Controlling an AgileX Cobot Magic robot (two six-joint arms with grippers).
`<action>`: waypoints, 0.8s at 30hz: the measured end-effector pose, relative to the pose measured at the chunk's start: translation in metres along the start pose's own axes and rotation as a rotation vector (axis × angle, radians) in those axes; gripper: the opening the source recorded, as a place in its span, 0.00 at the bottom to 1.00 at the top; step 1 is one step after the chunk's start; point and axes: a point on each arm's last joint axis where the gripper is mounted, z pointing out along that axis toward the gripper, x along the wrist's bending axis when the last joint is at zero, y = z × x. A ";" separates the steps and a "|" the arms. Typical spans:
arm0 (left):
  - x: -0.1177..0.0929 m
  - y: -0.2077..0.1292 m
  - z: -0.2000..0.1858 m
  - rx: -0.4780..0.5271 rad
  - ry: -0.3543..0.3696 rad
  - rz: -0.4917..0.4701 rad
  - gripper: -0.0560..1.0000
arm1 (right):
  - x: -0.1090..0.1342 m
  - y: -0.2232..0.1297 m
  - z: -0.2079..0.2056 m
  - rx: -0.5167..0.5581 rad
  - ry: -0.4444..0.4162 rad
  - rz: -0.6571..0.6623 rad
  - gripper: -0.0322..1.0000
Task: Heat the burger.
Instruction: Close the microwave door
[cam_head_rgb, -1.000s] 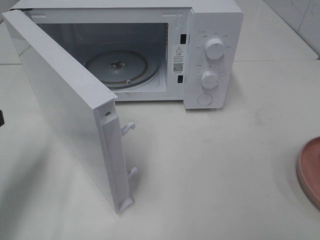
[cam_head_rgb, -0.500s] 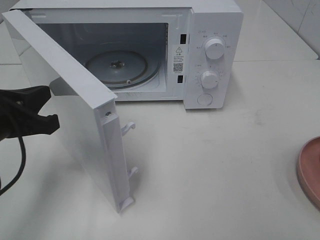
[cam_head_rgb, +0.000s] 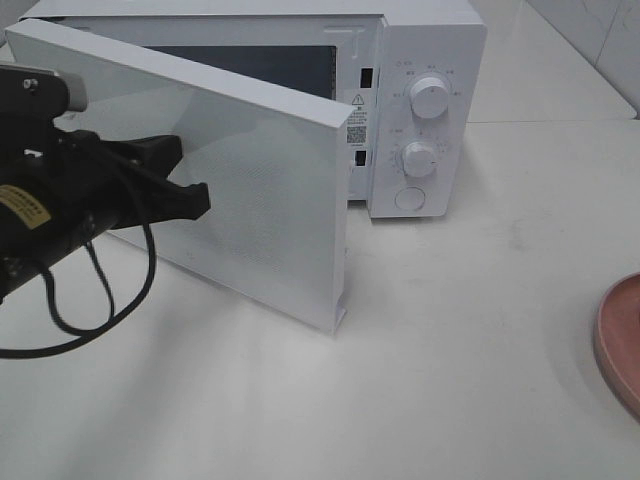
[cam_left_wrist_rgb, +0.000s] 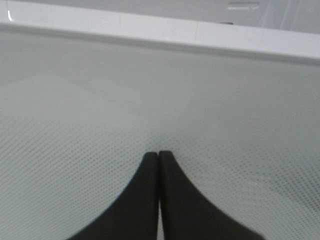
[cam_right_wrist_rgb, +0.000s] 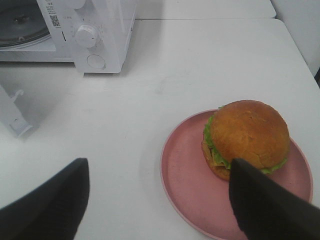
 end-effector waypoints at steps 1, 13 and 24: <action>-0.005 0.002 0.008 -0.005 0.000 0.004 0.05 | 0.000 0.000 0.000 0.000 0.000 0.000 0.76; -0.037 0.009 0.059 -0.003 0.015 0.018 0.05 | 0.000 0.000 0.000 0.000 0.000 0.000 0.76; -0.056 0.007 0.106 0.042 0.045 0.008 0.05 | 0.000 0.000 0.000 0.000 0.000 0.000 0.76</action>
